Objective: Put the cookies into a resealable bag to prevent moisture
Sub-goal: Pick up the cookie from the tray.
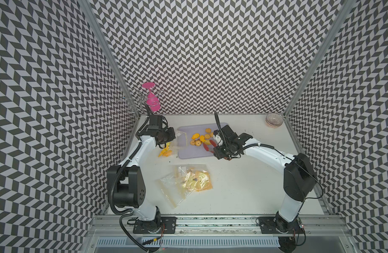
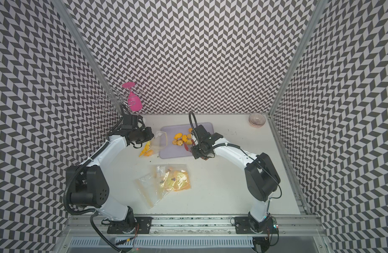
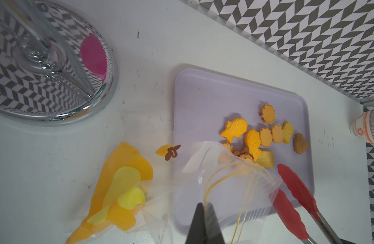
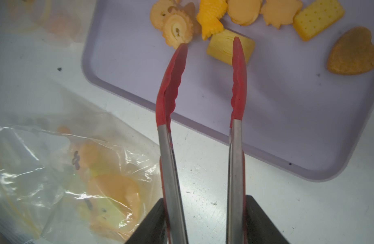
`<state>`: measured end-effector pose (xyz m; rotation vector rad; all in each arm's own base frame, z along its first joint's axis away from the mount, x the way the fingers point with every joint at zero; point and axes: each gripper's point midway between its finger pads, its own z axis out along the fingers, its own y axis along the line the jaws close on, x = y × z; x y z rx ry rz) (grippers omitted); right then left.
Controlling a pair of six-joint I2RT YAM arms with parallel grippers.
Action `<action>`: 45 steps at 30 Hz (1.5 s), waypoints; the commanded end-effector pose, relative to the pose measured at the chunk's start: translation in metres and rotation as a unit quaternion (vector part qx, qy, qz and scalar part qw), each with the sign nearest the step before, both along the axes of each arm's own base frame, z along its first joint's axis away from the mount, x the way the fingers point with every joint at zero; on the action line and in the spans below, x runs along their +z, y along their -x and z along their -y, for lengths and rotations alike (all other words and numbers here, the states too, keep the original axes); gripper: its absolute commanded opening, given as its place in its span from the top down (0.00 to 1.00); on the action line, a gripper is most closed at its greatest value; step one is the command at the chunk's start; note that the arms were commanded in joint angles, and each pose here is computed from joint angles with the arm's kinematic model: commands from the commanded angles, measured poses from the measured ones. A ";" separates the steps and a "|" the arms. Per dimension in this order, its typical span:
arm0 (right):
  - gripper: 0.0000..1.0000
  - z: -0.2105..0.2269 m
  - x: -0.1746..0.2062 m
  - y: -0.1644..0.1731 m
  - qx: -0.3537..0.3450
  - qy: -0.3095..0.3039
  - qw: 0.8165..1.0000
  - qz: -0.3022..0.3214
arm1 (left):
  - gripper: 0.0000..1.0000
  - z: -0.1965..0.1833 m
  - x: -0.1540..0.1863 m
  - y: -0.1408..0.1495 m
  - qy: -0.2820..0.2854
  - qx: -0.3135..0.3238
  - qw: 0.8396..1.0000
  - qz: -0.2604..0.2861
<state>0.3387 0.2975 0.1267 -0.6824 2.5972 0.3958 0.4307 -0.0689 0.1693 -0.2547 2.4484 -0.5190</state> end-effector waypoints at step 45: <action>0.57 -0.025 0.040 -0.015 -0.008 -0.037 0.998 0.052 | 1.00 0.008 0.013 -0.005 0.023 -0.034 0.998 0.040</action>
